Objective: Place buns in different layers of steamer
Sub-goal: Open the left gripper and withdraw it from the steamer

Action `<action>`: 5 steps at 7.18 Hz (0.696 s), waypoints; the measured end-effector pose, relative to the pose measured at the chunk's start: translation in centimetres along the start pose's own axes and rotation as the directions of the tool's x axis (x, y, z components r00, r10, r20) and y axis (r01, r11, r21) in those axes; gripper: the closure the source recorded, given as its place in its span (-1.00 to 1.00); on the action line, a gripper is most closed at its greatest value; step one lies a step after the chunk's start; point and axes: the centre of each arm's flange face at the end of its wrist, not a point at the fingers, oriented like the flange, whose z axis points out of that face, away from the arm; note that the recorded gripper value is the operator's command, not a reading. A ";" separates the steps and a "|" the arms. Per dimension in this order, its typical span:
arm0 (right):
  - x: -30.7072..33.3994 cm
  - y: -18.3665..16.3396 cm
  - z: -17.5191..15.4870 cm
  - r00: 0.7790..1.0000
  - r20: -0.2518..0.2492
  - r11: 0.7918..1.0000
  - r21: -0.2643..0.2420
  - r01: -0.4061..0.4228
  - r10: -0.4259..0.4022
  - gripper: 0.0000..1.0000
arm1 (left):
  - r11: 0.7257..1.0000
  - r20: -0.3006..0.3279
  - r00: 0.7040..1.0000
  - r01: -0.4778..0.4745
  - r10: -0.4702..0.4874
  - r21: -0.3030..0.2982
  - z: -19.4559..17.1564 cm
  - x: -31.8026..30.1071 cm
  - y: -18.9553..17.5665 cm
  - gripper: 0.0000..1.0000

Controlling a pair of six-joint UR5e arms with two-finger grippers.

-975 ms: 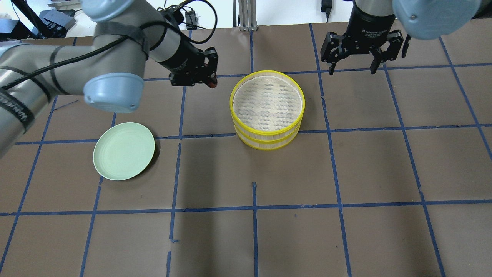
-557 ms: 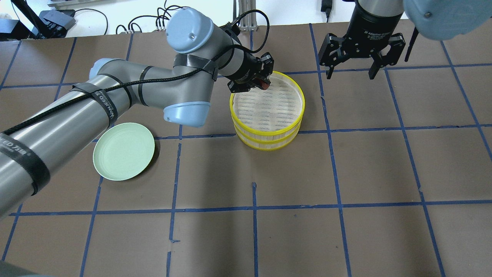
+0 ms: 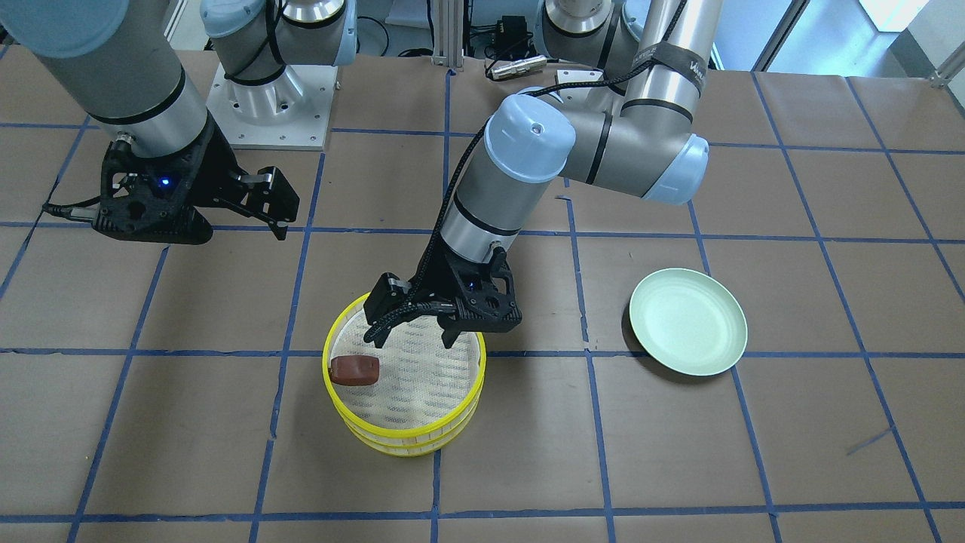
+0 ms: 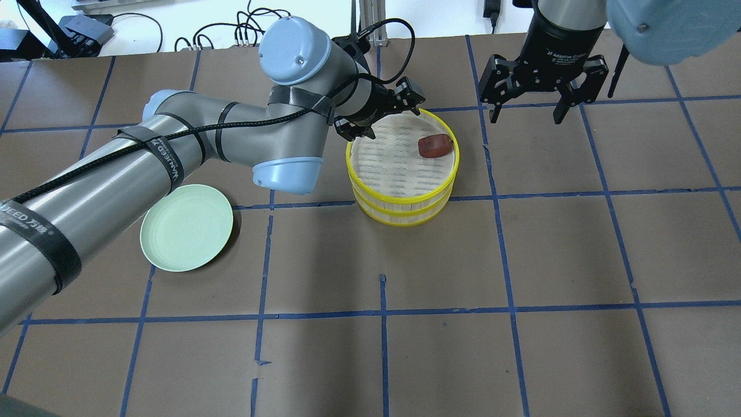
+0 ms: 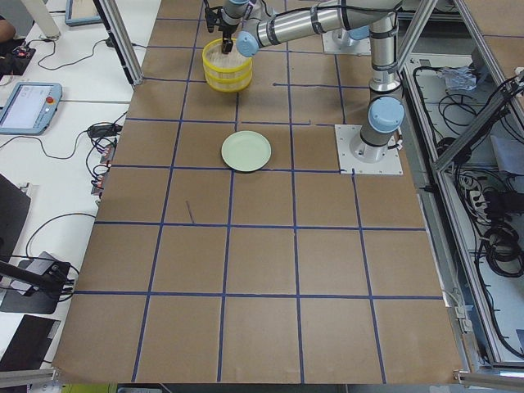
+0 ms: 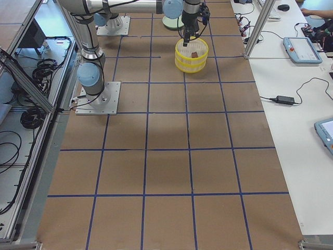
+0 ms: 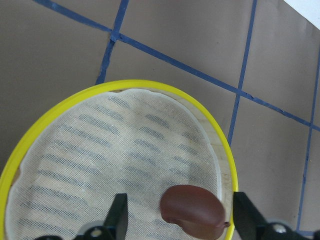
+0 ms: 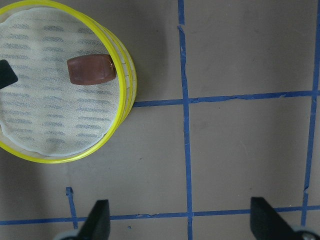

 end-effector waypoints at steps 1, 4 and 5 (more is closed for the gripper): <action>0.0 0.0 -0.1 1.000 0.002 1.000 0.005 -0.001 0.001 -1.00 | 0.996 0.032 0.996 -0.085 0.086 -0.028 -2.3 -1.4 -0.9 -1.00; -0.1 0.0 -0.4 1.000 0.006 1.000 0.013 -0.006 0.005 -1.00 | 0.960 0.133 0.959 -0.230 0.252 -0.160 -16.7 -11.4 -4.0 -1.00; -0.1 0.0 -0.4 1.000 0.006 1.000 0.013 -0.006 0.006 -1.00 | 0.952 0.212 0.939 -0.229 0.271 -0.202 -20.7 -13.8 -3.1 -1.00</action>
